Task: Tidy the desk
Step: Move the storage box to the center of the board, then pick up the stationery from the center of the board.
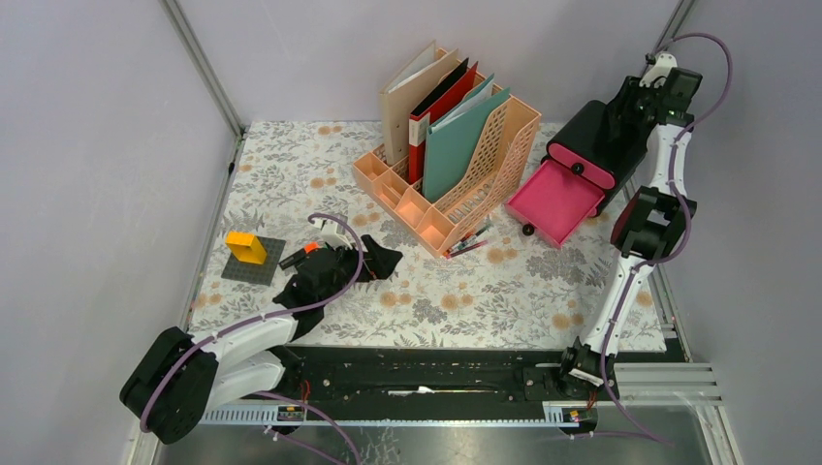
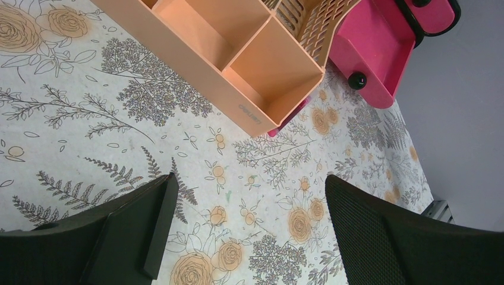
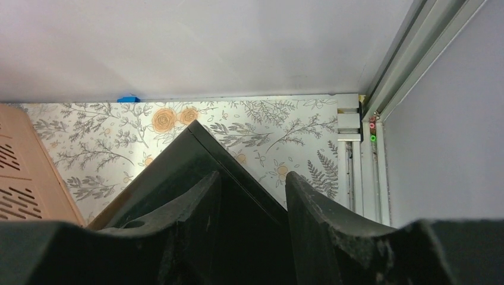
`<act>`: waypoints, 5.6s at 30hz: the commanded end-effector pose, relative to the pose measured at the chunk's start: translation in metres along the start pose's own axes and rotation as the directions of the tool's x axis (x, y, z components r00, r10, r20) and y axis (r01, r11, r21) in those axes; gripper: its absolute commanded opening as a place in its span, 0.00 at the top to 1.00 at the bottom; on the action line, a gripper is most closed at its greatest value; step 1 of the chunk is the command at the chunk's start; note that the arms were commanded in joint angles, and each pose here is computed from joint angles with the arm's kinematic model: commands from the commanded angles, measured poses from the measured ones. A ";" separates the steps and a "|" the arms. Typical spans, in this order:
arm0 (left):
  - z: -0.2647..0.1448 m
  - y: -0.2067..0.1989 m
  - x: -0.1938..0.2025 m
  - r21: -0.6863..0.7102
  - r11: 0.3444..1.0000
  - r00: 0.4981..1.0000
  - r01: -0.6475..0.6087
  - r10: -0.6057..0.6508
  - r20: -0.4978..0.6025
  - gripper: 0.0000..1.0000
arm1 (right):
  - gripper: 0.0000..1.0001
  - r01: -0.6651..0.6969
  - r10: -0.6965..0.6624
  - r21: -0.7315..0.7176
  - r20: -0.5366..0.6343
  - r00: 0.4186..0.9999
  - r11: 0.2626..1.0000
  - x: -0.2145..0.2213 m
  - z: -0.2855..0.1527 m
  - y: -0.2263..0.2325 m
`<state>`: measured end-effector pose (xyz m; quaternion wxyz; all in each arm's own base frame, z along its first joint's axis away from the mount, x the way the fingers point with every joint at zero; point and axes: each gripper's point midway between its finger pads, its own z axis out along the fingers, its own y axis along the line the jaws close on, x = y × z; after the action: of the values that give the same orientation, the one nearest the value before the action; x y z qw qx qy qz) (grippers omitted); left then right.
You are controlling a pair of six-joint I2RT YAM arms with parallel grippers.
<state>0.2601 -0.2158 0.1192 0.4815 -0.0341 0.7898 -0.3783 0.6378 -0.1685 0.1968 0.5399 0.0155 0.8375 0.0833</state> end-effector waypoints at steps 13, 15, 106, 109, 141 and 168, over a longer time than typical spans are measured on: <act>0.002 -0.021 -0.024 0.068 0.998 0.998 -0.016 0.011 0.067 0.01 | 0.55 -0.036 -0.026 -0.253 -0.238 0.971 0.967 0.057 -0.041 0.050; 0.002 -0.021 -0.024 0.070 0.997 0.998 -0.016 0.011 0.067 0.01 | 0.55 -0.045 -0.032 -0.276 -0.268 0.963 0.960 0.063 -0.047 0.056; 0.001 -0.019 -0.005 0.019 0.981 0.977 -0.192 0.193 -0.087 0.01 | 0.53 0.885 -0.977 -0.465 -0.193 -0.089 0.011 0.239 -0.211 0.280; 0.000 -0.019 -0.005 0.019 0.981 0.978 -0.191 0.192 -0.083 0.01 | 0.53 0.902 -0.972 -0.430 -0.222 -0.073 0.031 0.224 -0.211 0.270; 0.000 -0.020 -0.004 0.027 0.982 0.978 -0.189 0.191 -0.080 0.01 | 0.80 0.677 -0.830 -0.489 -0.412 0.376 0.549 0.278 -0.210 0.270; 0.003 -0.023 -0.003 0.042 0.983 0.979 -0.180 0.183 -0.086 0.01 | 0.62 0.692 -0.736 -0.279 -0.396 0.549 0.666 0.194 -0.205 0.218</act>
<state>0.2521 -0.2292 0.1199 0.4606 0.0657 0.8208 -0.3313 0.3378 0.0420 0.1156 0.2651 -0.3733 0.8834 -0.0994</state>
